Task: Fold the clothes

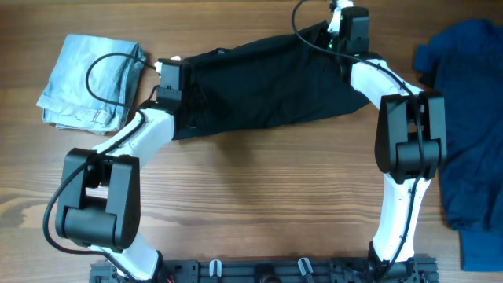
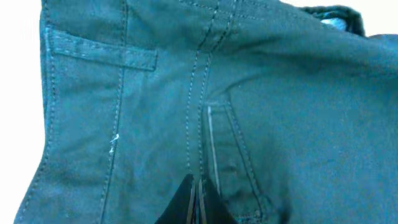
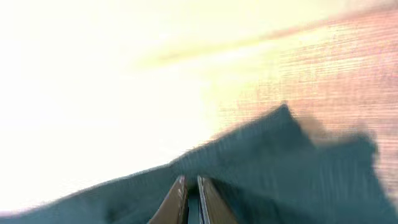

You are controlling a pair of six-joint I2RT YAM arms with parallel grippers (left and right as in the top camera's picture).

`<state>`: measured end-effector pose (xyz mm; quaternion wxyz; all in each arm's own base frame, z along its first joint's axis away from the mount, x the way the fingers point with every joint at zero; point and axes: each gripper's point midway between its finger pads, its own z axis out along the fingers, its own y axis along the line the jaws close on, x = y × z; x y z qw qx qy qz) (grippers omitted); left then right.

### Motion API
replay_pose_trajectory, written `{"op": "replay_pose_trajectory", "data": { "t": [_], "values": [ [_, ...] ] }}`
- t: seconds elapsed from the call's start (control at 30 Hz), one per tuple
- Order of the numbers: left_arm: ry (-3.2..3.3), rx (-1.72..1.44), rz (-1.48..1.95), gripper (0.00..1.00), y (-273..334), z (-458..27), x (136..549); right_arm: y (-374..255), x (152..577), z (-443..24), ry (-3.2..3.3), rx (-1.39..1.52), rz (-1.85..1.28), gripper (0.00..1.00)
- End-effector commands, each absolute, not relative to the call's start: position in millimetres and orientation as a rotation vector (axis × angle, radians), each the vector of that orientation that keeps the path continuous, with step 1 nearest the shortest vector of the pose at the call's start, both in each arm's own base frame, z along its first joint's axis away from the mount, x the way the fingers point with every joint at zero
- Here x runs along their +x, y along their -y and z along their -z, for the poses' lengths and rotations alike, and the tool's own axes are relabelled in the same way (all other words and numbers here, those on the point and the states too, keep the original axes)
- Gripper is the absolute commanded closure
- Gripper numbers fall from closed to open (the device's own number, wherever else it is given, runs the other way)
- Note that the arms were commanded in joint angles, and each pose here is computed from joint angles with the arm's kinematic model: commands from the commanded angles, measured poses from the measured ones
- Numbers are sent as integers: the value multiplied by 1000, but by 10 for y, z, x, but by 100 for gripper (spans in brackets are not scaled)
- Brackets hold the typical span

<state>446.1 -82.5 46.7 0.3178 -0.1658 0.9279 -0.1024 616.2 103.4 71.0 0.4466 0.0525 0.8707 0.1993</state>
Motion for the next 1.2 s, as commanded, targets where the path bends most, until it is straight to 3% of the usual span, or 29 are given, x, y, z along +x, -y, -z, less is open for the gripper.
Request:
{"op": "replay_pose_trajectory", "data": {
  "t": [0.0,0.3,0.53,0.87,1.1,1.17],
  "values": [
    [-2389,-447,264,96,817,-512,4568,-1018,6223,-743,-2125,212,-523,91],
    [-2153,-414,357,96,896,-962,4955,-1567,5708,-1155,-2178,-258,-787,94],
    [-2152,-407,370,96,918,-952,4965,-1854,5526,-899,-2258,-337,-803,96],
    [-2217,-411,360,96,922,-791,4886,-2113,5803,-494,-2238,-146,-437,95],
    [-2254,-418,345,96,910,-662,4849,-2097,5910,-370,-2204,-73,-443,95],
    [-2271,-419,340,96,916,-561,4848,-2104,5962,-370,-2175,-47,-456,91]
  ]
}}
